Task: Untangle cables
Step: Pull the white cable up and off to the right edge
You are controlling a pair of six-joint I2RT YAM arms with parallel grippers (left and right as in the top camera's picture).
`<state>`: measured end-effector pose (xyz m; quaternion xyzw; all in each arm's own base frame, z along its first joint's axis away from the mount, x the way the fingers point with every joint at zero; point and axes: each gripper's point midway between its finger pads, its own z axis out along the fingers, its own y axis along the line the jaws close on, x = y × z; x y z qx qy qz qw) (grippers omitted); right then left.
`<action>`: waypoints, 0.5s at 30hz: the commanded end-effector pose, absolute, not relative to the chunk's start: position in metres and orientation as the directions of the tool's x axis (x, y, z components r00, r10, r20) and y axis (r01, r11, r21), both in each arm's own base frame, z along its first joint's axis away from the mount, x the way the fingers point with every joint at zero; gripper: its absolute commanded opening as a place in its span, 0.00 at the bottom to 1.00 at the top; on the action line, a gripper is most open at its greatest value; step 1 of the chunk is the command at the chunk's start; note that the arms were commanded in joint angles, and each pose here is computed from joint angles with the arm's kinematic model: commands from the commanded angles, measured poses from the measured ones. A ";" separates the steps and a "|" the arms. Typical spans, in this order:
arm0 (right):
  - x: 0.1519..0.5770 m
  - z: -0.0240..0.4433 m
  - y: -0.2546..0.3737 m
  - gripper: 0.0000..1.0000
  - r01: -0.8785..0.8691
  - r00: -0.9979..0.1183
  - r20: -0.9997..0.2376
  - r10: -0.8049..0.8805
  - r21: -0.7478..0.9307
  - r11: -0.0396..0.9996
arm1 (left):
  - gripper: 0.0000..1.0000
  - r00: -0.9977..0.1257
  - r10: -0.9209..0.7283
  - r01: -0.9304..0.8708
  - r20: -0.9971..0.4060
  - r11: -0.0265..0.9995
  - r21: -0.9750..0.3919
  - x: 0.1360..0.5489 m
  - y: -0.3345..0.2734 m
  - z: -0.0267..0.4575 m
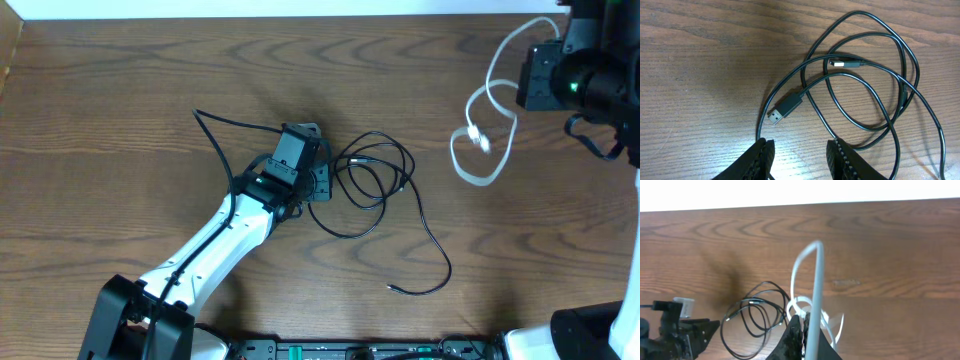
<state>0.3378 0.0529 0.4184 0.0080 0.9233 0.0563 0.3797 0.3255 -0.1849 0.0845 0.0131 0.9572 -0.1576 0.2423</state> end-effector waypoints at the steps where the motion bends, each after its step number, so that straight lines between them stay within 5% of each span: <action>1: 0.335 0.418 0.041 0.01 -0.001 -0.716 -0.695 0.062 0.090 0.996 | 0.40 -0.880 -0.039 0.117 -0.474 0.949 -0.294 0.323 -0.184 0.086; 15: 0.323 0.405 0.002 0.01 0.139 -0.753 -0.640 0.154 0.075 0.987 | 0.40 -0.889 -0.028 0.136 -0.456 0.937 -0.321 0.318 -0.189 0.086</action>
